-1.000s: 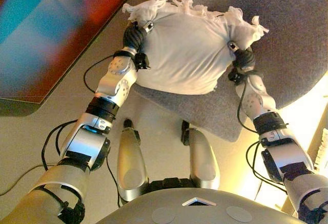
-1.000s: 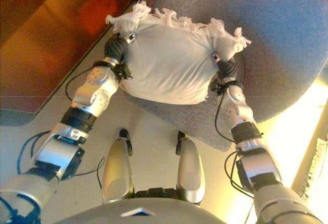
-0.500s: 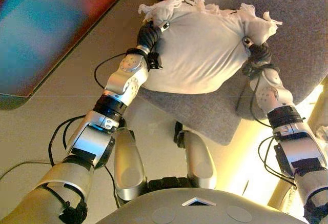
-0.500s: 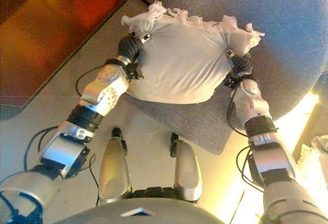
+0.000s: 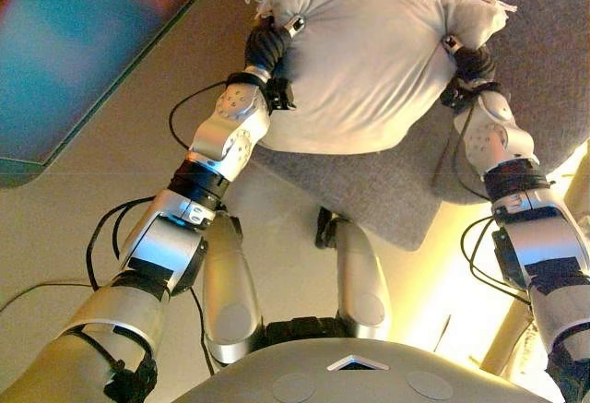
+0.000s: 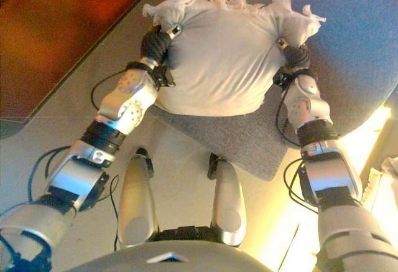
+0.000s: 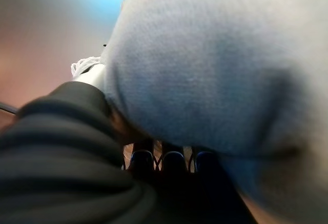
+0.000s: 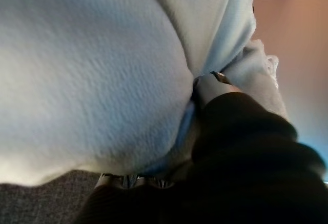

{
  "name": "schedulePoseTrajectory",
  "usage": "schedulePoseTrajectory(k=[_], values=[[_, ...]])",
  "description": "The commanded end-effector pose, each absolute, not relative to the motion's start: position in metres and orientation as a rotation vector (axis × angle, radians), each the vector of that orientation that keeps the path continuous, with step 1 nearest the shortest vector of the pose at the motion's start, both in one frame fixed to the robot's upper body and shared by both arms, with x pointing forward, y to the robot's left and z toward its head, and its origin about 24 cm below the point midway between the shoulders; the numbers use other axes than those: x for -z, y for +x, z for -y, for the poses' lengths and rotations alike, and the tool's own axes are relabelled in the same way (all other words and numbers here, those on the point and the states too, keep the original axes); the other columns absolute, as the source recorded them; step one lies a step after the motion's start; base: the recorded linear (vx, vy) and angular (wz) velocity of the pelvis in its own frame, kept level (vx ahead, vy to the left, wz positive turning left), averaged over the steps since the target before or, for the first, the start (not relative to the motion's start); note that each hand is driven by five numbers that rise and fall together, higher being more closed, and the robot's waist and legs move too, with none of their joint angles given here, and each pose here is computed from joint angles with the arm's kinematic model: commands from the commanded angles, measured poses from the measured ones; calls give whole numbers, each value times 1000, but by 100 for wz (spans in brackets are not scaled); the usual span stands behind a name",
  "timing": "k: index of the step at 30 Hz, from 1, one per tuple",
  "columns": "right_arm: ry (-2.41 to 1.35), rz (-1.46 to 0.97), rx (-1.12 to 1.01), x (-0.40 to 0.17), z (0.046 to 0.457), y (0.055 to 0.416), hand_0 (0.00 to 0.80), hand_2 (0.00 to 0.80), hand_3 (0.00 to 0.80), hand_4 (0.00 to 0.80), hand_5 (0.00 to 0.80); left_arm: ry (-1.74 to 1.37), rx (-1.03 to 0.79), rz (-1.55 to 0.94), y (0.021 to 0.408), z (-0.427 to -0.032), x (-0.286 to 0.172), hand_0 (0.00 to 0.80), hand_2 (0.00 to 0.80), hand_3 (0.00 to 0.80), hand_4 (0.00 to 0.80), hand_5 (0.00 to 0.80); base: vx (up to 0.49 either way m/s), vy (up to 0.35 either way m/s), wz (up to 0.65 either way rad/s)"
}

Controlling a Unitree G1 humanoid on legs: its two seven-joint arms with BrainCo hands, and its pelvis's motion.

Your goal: Pick up the cushion and take it to the sofa

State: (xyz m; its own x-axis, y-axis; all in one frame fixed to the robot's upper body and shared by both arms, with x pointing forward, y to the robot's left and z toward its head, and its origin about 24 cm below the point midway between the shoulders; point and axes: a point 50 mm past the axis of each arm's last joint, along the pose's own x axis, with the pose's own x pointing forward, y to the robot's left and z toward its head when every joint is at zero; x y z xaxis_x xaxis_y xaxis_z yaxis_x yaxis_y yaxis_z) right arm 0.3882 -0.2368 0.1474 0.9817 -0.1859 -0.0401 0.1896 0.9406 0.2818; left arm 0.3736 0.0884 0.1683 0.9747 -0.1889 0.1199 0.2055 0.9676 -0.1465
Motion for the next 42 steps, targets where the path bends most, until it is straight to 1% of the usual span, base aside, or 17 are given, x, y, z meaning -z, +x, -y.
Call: schedulePoseTrajectory(k=[1, 10, 13, 21, 25, 31, 42], values=[[315, 158, 123, -208, 231, 400, 800, 800, 800, 800, 800, -238, 303, 102, 369, -48, -176, 800, 800, 800, 800, 800, -22, 62, 0], [257, 198, 160, -236, 229, 407, 800, 800, 800, 800, 800, -244, 190, 126, 379, -55, -186, 800, 800, 800, 800, 800, 0, 24, 0], [234, 202, 181, -244, 228, 410, 800, 800, 800, 800, 800, -255, 178, 123, 381, -54, -188, 800, 800, 800, 800, 800, 0, 0, 0], [189, 245, 306, -262, 240, 407, 800, 800, 800, 800, 800, -281, 256, 159, 380, -49, -199, 800, 800, 800, 800, 800, 16, 14, 1], [157, 291, 333, -278, 245, 403, 800, 800, 800, 800, 800, -309, 292, 175, 377, -45, -205, 800, 800, 800, 800, 800, 0, 0, 0], [119, 386, 351, -310, 249, 395, 800, 800, 800, 800, 800, -345, 389, 233, 363, -35, -217, 800, 800, 800, 800, 800, 5, -22, -1], [58, 509, 332, -347, 253, 384, 800, 800, 800, 800, 800, -379, 452, 330, 353, -31, -234, 800, 800, 800, 800, 800, 0, 0, 0]])
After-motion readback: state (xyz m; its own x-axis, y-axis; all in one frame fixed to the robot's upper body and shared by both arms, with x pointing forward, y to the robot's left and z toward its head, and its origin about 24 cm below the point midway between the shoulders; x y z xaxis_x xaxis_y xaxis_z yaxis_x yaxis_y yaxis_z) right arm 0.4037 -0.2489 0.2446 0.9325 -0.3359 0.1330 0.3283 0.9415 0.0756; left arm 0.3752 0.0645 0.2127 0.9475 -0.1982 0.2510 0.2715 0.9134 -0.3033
